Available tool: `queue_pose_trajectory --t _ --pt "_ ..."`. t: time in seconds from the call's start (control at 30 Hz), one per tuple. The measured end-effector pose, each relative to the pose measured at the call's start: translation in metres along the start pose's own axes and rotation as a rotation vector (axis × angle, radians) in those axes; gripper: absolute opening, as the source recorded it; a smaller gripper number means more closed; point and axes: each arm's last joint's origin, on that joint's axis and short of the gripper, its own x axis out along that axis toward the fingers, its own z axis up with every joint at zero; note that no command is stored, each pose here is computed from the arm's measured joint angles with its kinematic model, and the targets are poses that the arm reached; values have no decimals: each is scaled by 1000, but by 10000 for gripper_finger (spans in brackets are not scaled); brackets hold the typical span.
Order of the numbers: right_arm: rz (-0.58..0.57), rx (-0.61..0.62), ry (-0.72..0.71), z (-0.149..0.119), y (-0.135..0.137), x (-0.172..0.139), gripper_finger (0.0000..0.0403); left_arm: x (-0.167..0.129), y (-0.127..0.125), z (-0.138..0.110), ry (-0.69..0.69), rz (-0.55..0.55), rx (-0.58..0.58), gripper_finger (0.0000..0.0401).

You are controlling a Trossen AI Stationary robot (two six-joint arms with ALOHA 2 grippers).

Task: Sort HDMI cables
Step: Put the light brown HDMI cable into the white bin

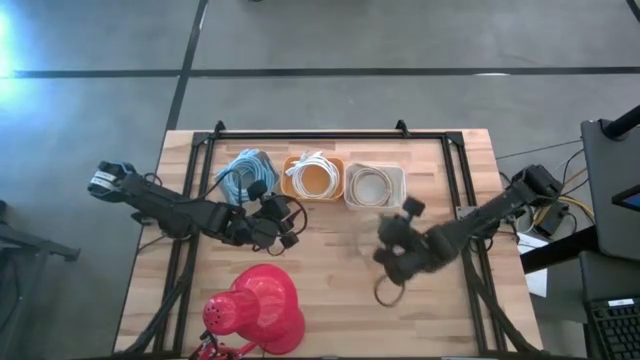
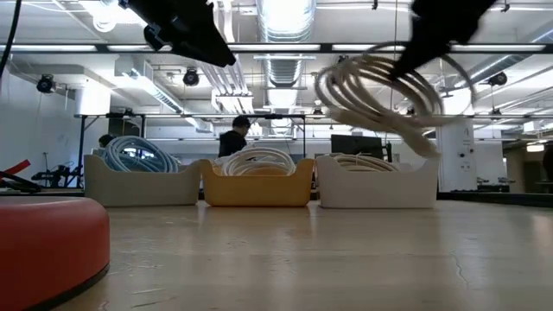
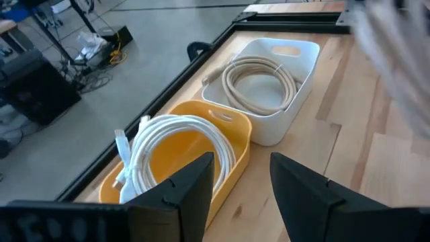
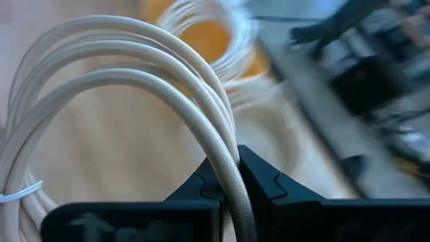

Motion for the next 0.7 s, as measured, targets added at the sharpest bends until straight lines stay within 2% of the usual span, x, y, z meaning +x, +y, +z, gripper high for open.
queue_pose_trajectory --t 0.17,0.3,0.5,0.7 --pt "-150 -12 43 35 -35 30 18 0 0 1 -4 -1 8 177" --pt "-241 -69 119 48 -64 57 18 0 0 0 -1 1 11 177" --pt "-313 -91 278 37 -98 95 18 0 0 0 -1 2 12 177" --pt "-350 -147 376 13 -113 123 18 0 1 0 -11 32 13 177"
